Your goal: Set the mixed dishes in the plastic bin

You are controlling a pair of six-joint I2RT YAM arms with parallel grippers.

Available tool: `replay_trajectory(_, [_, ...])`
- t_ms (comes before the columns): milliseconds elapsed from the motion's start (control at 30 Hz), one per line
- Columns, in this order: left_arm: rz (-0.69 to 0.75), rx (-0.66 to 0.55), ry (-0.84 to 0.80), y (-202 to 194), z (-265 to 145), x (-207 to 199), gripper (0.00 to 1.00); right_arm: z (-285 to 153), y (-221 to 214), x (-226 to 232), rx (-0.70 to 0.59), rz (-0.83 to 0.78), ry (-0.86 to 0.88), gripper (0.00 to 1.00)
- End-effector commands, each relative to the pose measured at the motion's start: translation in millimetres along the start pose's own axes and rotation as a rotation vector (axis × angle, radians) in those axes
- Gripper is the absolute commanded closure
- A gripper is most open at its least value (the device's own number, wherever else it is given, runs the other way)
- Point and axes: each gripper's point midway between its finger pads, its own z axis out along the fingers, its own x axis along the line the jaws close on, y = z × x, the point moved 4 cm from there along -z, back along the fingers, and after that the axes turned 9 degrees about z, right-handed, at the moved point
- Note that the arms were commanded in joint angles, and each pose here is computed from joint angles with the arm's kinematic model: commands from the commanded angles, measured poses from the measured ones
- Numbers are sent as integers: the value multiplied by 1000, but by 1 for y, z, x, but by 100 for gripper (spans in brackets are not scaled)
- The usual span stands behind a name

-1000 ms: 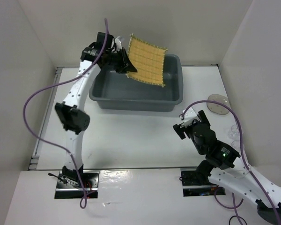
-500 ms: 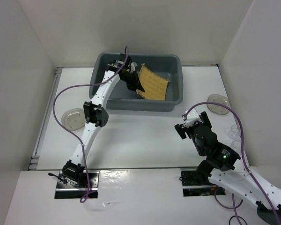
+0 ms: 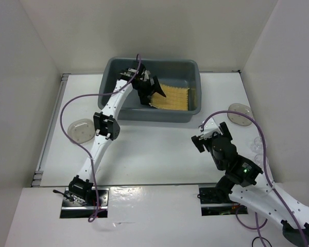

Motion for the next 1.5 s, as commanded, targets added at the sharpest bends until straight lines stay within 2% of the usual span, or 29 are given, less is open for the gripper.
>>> replay_trajectory(0, [-4,-64,36,10,-16,-1,0,5,7,-3,-24,47,-44,1])
replay_trajectory(67, [-30,-70,117,9,-24,13,0,6,6,-5,-22,59,-52,1])
replay_trajectory(167, [1,-170,219,20,-59,12,0,7,5,-5,-11,64,-62,1])
replay_trajectory(233, [56,-260,247,27,-90,-7,0,11,1,-4,12,73,-71,1])
replay_trajectory(333, [121,-324,232,27,-128,-31,0,12,11,-21,34,105,-167,1])
replay_trajectory(367, [140,-322,220,24,-135,-37,0,8,30,-30,12,140,-187,1])
replay_trajectory(400, [177,-356,203,18,-159,-56,0,5,33,-37,39,140,-208,1])
replay_trajectory(433, [182,-337,240,14,-161,-51,0,8,36,-46,73,141,-241,1])
replay_trajectory(500, [223,-417,282,7,-199,-67,0,3,64,-66,58,92,-265,1])
replay_trajectory(567, [237,-439,326,0,-216,-70,0,8,74,-96,106,56,-376,1])
replay_trajectory(600, [263,-481,320,-11,-241,-84,0,13,77,-106,122,38,-406,1])
replay_trajectory(633, [264,-494,328,-16,-250,-87,0,23,73,-127,191,-2,-464,1])
replay_trajectory(700, [266,-514,341,-33,-272,-94,0,36,63,-140,295,-40,-420,1])
replay_trajectory(733, [282,-509,338,-40,-274,-98,0,44,55,-163,362,-12,-458,1])
replay_trajectory(767, [297,-529,336,-51,-286,-106,0,49,51,-168,383,-4,-456,1])
replay_trajectory(867, [285,-501,367,-71,-292,-101,0,66,29,-160,457,-49,-392,1])
replay_trajectory(933, [278,-445,391,-82,-282,-90,0,77,11,-153,486,-86,-342,1])
replay_trajectory(1033, [277,-434,384,-106,-285,-81,0,92,-21,-151,582,-118,-245,1])
replay_trajectory(1100, [270,-411,343,-121,-280,-77,0,103,-53,-153,680,-117,-208,1])
replay_trajectory(1167, [259,-454,287,-133,-290,-74,0,115,-76,-163,727,-85,-199,1])
replay_trajectory(1200, [217,-404,286,-141,-277,-54,0,121,-74,-169,717,-71,-202,1])
replay_trajectory(1333, [162,-327,259,-175,-268,-35,0,146,-73,-171,692,-18,-157,1])
replay_trajectory(1367, [157,-311,252,-180,-265,-32,0,153,-67,-173,684,20,-161,3])
replay_trajectory(1433, [136,-293,236,-187,-264,-29,0,170,-77,-168,714,69,-155,11])
replay_trajectory(1467, [131,-298,223,-189,-266,-32,0,181,-68,-166,691,92,-152,20])
